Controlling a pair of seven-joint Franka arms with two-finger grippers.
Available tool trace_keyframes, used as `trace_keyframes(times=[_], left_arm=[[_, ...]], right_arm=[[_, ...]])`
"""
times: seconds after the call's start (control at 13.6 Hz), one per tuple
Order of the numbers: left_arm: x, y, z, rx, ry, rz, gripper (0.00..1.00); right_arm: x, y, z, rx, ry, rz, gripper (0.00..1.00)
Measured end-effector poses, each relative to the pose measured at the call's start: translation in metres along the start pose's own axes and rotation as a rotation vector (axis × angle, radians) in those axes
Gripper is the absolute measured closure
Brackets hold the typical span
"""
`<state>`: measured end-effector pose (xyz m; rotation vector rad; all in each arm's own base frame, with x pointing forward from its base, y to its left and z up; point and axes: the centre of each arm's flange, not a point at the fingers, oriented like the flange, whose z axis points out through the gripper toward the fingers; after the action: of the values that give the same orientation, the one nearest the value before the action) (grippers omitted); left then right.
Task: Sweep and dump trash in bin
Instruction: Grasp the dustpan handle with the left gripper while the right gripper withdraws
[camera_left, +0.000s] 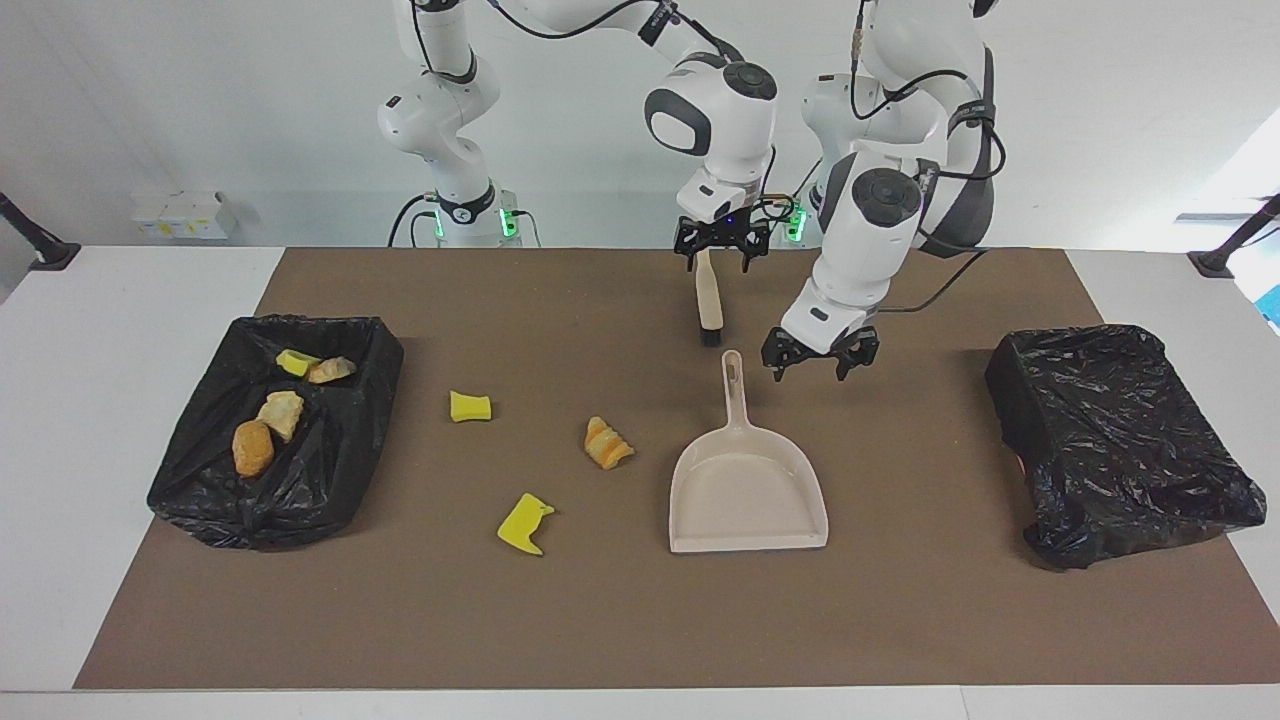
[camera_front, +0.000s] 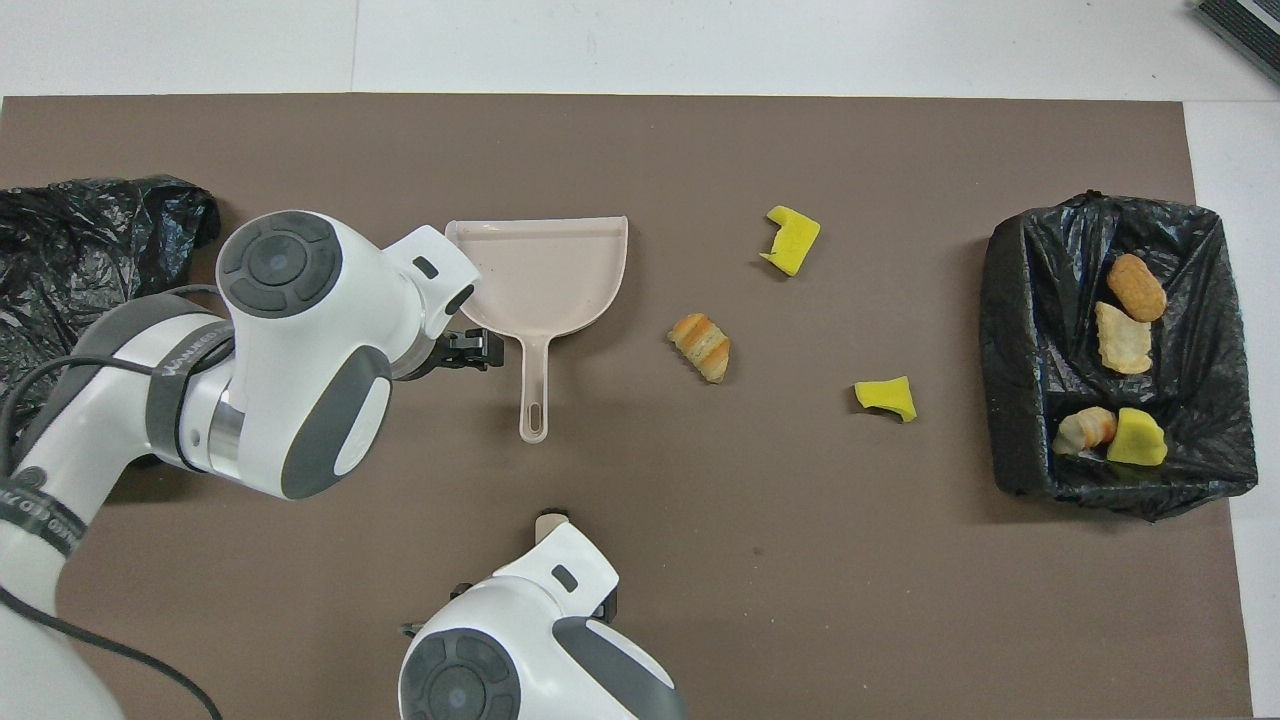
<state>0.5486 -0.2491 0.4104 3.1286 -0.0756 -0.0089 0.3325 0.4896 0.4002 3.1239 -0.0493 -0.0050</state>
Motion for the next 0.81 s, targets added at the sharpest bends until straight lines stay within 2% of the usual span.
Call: trace_keyframes(times=[0.22, 0.37, 0.81], left_arm=[[-0.004, 0.03, 0.02, -0.01, 0.008, -0.041, 0.0], [-0.007, 0.044, 0.026, -0.042, 0.002, -0.06, 0.0], [-0.011, 0.06, 0.039, -0.066, -0.016, -0.054, 0.0]], right_arm=[[-0.036, -0.004, 0.015, -0.008, -0.004, 0.002, 0.0], [-0.057, -0.007, 0.035, 0.009, 0.005, 0.01, 0.0], [-0.079, 0.0, 0.051, -0.007, -0.017, 0.022, 0.0]])
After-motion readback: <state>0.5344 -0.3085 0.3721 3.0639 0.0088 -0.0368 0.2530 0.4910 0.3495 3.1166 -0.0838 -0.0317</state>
